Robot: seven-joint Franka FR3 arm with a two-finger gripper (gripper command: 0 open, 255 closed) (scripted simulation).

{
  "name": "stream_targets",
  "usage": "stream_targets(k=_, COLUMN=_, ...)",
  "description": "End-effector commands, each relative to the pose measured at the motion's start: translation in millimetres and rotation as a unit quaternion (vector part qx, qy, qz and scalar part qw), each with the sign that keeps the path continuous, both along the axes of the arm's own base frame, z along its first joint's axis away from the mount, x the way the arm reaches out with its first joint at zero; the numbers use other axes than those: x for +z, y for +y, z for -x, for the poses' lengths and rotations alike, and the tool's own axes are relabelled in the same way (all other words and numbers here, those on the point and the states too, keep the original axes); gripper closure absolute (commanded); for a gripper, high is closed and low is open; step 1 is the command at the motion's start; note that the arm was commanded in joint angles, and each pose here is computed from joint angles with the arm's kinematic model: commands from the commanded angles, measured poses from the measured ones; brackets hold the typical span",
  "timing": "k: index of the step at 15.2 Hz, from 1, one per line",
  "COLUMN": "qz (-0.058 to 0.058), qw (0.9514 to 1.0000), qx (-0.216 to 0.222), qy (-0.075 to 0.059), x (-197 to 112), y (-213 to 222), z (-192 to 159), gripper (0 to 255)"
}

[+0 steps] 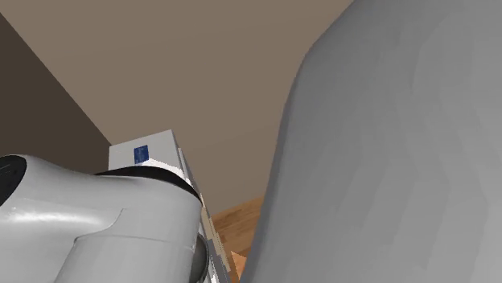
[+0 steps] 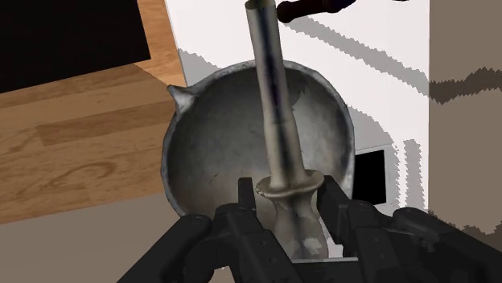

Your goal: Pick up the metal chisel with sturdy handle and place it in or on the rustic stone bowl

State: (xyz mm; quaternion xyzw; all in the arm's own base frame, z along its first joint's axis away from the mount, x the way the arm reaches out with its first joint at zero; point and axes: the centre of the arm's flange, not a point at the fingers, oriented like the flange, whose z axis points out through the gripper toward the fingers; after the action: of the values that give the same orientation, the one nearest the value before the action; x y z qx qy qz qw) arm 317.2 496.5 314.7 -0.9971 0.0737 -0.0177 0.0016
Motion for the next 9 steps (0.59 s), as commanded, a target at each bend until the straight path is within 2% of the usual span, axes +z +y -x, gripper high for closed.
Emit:
stream_targets(k=1, qz=0.0, qw=1.0, qx=0.0, qy=0.0, x=-10.6, y=-0.9, z=-0.2, gripper=255)
stream_targets(k=9, qz=0.0, qw=1.0, qx=0.0, qy=0.0, x=-52.9, y=-0.9, z=-0.2, gripper=255)
